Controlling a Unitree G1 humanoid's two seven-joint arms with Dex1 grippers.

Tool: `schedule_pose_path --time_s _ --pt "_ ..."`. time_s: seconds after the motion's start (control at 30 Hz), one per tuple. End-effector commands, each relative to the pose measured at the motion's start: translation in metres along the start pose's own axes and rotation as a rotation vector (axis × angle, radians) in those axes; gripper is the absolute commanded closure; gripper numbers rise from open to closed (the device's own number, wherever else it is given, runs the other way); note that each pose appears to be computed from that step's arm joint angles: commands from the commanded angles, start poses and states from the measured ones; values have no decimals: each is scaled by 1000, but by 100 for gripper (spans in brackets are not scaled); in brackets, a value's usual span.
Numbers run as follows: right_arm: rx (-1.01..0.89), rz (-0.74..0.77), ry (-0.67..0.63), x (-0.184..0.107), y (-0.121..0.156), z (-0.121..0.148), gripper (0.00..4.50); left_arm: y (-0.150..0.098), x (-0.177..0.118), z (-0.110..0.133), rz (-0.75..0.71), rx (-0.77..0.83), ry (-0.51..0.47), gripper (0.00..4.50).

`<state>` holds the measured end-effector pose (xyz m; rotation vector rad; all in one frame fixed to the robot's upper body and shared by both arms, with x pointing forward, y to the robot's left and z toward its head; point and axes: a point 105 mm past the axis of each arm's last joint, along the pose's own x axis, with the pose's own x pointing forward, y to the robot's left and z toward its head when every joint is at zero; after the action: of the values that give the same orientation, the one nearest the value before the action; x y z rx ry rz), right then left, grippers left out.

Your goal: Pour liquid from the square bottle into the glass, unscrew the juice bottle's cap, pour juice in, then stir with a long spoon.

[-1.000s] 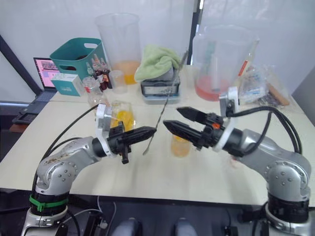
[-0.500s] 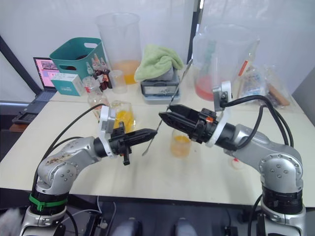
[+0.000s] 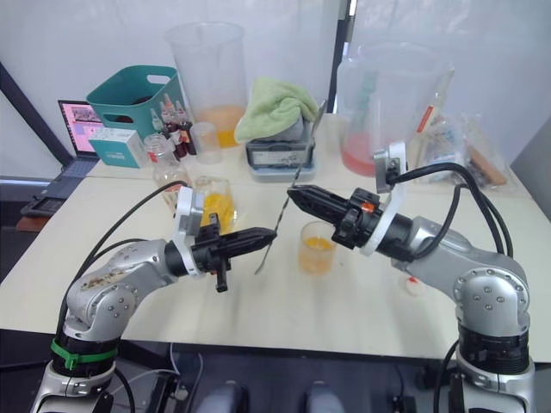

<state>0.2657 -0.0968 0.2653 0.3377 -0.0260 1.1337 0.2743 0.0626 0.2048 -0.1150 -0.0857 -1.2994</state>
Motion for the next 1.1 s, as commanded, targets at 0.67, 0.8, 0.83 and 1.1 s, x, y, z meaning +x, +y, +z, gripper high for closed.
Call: schedule_pose_path --time_s 0.67,0.8,0.83,1.1 --pt "-110 -57 -138 -2 -6 37 450 12 -24 15 84 22 -34 26" --pt "-176 -82 -178 -11 -1 63 450 17 -44 3 103 28 44 26" --pt "-190 -92 -182 -12 -1 66 450 18 -47 0 102 32 65 26" --pt "-288 -203 -111 -28 -10 70 450 18 -44 -15 57 71 133 26"
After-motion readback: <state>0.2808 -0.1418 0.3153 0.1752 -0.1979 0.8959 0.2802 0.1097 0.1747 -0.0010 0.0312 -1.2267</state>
